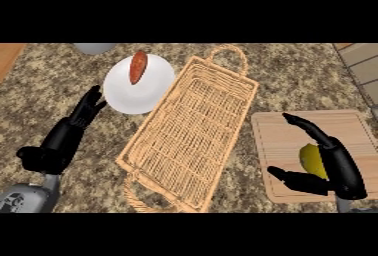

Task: Pick the lemon from the cutting board and place it in the basket

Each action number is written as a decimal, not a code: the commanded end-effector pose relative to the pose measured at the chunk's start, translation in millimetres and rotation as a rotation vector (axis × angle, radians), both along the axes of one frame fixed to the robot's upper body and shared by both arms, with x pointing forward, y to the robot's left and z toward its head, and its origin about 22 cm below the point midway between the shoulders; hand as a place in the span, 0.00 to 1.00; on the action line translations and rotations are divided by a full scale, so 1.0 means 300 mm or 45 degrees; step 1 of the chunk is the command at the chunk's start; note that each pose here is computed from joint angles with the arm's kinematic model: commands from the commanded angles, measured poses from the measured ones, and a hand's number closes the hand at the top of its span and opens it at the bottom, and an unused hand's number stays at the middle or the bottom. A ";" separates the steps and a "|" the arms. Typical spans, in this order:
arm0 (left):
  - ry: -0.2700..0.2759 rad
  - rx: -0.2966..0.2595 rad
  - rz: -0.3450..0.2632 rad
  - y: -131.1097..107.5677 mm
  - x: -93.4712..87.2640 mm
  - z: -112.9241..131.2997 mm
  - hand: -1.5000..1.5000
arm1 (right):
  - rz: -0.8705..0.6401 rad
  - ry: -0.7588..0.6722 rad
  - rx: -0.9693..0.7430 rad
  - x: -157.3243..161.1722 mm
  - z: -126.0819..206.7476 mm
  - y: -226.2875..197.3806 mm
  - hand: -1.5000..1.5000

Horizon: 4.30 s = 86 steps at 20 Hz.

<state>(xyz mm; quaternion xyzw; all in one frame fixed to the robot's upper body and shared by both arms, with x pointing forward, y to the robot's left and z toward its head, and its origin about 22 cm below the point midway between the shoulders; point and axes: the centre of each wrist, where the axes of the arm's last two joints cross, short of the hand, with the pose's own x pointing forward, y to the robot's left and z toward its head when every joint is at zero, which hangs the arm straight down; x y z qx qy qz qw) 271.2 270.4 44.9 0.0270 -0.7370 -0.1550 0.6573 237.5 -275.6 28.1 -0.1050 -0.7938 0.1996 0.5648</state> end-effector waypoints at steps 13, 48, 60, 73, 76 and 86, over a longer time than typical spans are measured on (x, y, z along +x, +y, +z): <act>-0.033 0.016 0.003 0.001 0.011 0.026 0.50 | -0.290 0.451 -1.093 -0.062 0.541 -0.163 0.00; -0.018 -0.005 -0.039 -0.054 -0.011 0.002 0.50 | -0.297 0.531 -0.872 -0.123 0.246 -0.289 0.00; -0.026 0.026 -0.033 -0.035 -0.003 0.006 0.50 | -0.236 0.461 -0.780 -0.113 0.203 -0.249 0.00; -0.027 -0.003 -0.038 0.051 0.002 0.035 0.50 | -0.250 0.532 -0.928 -0.056 0.138 -0.196 0.00; -0.018 0.013 -0.049 0.009 0.028 -0.002 0.50 | -0.255 0.534 -0.928 -0.046 0.078 -0.143 0.00; -0.003 -0.014 -0.044 -0.023 0.048 0.073 0.50 | -0.279 0.600 -0.970 -0.005 0.089 -0.191 0.00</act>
